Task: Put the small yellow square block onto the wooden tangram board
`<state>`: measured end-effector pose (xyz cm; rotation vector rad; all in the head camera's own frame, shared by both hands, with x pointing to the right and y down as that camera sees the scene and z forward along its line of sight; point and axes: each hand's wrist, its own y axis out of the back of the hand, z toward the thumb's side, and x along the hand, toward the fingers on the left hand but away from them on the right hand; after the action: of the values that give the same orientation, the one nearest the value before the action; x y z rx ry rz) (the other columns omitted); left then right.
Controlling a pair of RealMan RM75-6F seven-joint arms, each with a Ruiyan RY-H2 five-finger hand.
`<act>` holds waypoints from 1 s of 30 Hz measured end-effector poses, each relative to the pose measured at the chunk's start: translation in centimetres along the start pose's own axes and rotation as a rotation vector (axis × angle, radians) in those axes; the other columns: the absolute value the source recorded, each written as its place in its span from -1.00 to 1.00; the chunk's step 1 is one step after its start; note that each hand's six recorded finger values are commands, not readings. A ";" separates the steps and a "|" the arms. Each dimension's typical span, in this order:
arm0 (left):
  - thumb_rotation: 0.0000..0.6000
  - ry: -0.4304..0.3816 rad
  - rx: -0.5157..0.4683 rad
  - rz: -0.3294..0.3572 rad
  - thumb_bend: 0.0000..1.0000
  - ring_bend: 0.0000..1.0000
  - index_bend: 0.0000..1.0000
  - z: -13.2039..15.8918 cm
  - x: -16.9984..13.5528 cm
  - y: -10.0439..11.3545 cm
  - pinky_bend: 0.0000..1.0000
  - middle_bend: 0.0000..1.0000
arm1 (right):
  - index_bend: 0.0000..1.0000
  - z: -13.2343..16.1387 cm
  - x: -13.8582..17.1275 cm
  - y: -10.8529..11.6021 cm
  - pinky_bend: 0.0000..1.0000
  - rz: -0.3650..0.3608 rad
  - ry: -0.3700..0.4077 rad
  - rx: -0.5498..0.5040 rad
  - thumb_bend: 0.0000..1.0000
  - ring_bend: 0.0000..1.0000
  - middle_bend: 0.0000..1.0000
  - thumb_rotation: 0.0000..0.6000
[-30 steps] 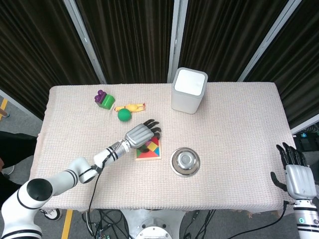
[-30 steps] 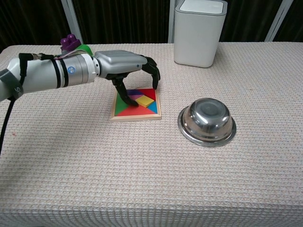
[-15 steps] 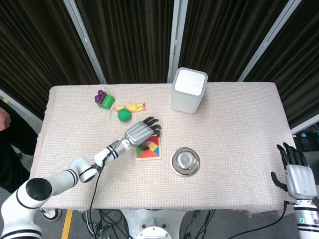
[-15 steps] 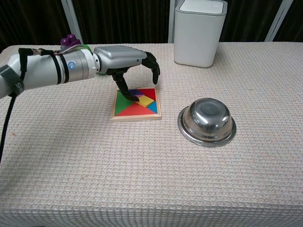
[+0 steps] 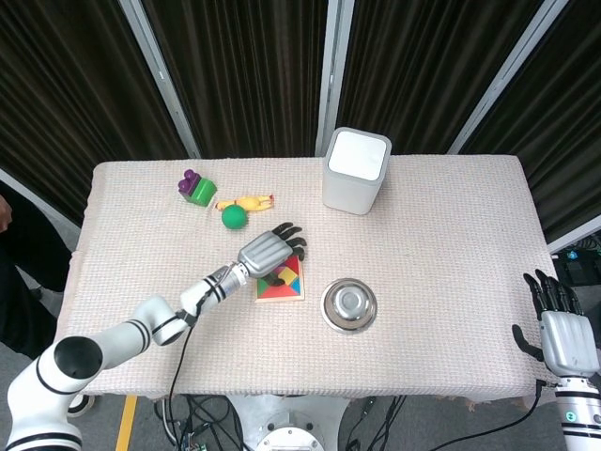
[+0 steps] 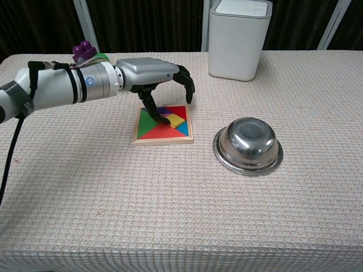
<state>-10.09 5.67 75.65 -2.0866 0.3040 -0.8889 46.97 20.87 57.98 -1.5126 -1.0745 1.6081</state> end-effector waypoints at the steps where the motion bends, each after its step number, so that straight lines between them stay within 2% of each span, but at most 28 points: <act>1: 1.00 0.000 0.000 -0.001 -0.65 -1.00 -0.33 0.0 0.0 -0.1 -0.90 -0.63 | -1.00 0.0 0.0 0.0 -0.85 0.000 0.001 0.000 -0.46 -1.00 -1.00 1.00; 8: 1.00 -0.003 -0.005 0.002 -0.66 -1.00 -0.33 0.5 0.4 -0.4 -0.90 -0.63 | -1.00 -0.1 0.0 0.0 -0.85 -0.001 -0.002 -0.003 -0.46 -1.00 -1.00 1.00; 19: 1.00 0.001 0.003 0.056 -0.67 -1.00 -0.36 -0.2 -0.7 1.2 -0.90 -0.63 | -1.00 -0.2 0.0 0.0 -0.85 -0.005 -0.002 -0.007 -0.46 -1.00 -1.00 1.00; 25: 1.00 0.019 0.013 0.152 -0.72 -1.00 -0.44 -0.8 -4.7 2.8 -0.89 -0.63 | -1.00 -0.4 -0.2 0.2 -0.85 -0.012 -0.004 -0.010 -0.46 -1.00 -1.00 1.00; 28: 1.00 0.077 0.006 0.238 -0.72 -1.00 -0.47 -1.5 -8.3 3.8 -0.89 -0.63 | -1.00 -0.5 -0.2 0.4 -0.85 -0.020 -0.003 -0.015 -0.46 -1.00 -1.00 1.00; 30: 1.00 0.155 -0.002 0.301 -0.72 -1.00 -0.49 -2.5 -11.7 4.4 -0.89 -0.64 | -1.00 -0.5 -0.2 0.5 -0.85 -0.025 -0.002 -0.018 -0.46 -1.00 -1.00 1.00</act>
<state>-19.83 7.18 67.59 -1.9116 0.6819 -0.8657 47.51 20.54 57.63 -1.5029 -1.1075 1.5873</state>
